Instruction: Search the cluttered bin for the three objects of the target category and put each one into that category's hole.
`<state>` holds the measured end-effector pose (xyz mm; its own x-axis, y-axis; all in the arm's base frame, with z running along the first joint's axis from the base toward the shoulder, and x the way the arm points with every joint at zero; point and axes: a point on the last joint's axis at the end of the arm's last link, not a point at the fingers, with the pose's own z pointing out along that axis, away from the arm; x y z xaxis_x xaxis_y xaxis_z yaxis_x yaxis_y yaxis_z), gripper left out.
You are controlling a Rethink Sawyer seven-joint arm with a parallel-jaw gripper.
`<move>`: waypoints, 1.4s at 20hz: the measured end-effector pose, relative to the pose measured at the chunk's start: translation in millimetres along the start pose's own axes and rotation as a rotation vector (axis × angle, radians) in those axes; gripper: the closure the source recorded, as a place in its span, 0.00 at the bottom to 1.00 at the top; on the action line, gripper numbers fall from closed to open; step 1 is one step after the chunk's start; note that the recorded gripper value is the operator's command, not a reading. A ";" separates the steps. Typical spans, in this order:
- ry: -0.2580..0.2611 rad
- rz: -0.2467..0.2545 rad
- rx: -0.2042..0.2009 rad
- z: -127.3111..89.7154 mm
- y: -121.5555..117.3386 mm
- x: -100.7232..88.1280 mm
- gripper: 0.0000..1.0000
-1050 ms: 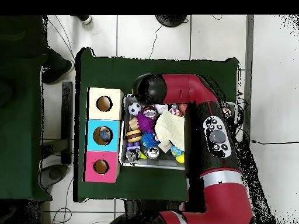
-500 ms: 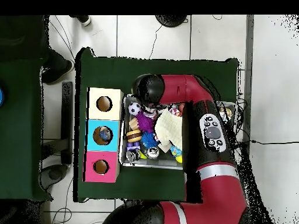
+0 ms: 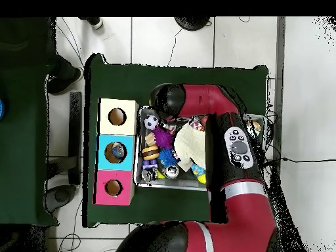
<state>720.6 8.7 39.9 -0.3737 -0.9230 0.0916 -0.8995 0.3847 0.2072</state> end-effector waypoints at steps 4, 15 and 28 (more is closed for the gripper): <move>-0.032 0.015 0.012 -2.6 -6.9 5.6 0.00; -0.132 0.067 0.071 8.2 -26.6 34.5 0.00; -0.188 0.070 0.042 18.3 -28.1 29.4 0.00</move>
<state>730.8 -29.4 19.0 -0.4675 -0.8804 -0.0798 -0.8771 0.4508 0.1656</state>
